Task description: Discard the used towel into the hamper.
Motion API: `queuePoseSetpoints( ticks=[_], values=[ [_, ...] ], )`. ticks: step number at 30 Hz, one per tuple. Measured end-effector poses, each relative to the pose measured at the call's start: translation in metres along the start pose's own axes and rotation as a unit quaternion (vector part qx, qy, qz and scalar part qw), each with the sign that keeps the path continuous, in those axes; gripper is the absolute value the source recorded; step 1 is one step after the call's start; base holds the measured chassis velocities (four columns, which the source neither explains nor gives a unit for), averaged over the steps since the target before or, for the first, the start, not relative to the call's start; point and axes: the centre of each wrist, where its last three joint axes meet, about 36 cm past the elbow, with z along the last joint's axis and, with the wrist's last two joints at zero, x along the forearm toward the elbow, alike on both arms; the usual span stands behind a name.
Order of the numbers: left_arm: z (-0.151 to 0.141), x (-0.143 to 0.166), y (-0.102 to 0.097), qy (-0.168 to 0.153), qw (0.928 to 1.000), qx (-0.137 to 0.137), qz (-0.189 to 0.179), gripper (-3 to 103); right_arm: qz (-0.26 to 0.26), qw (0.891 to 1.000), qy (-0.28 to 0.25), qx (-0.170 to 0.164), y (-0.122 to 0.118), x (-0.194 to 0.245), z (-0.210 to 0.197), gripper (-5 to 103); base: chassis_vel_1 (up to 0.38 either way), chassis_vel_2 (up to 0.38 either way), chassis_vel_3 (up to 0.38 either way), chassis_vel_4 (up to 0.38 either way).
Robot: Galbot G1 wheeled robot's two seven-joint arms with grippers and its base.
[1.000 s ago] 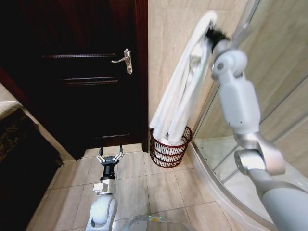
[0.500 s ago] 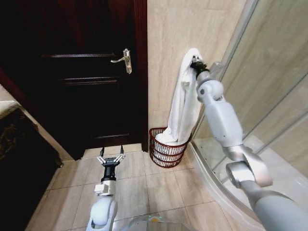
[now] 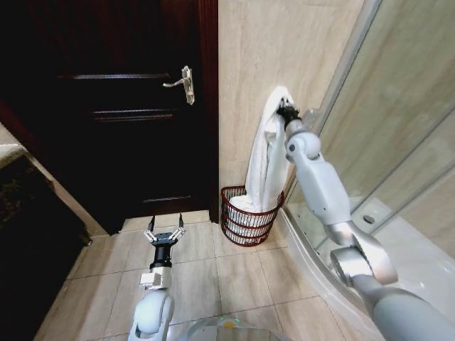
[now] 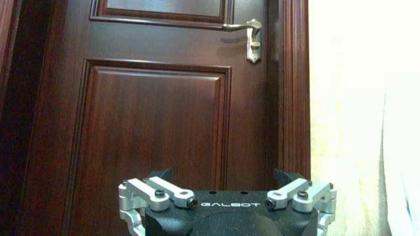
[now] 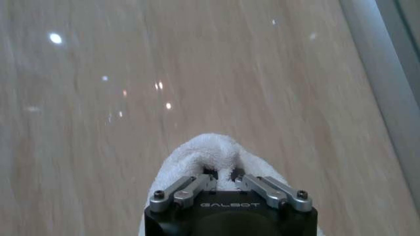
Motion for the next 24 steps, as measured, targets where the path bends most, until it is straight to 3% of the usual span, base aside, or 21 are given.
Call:
queuePoseSetpoints(
  ticks=[10, 18, 21, 24],
  values=[
    [0.003, 0.003, 0.000, -0.002, 1.0000, -0.002, -0.003, 100, -0.009, 0.999, 0.037, -0.021, 0.007, 0.030, 0.054, 10, 0.000, 0.000, 0.000, 0.000],
    [0.003, 0.004, 0.001, -0.006, 1.0000, -0.003, -0.003, 100, -0.016, 0.997, 0.060, -0.052, 0.035, 0.050, 0.084, 10, 0.000, 0.000, 0.000, 0.000],
    [0.001, 0.005, 0.001, -0.007, 1.0000, -0.004, -0.003, 100, -0.007, 0.996, 0.072, -0.058, 0.033, 0.056, 0.095, 10, 0.000, 0.000, 0.000, 0.000],
    [-0.001, 0.006, 0.001, -0.008, 1.0000, -0.005, -0.002, 100, 0.013, 0.995, 0.082, -0.048, 0.013, 0.063, 0.111, 10, 0.000, 0.000, 0.000, 0.000]
  ],
)
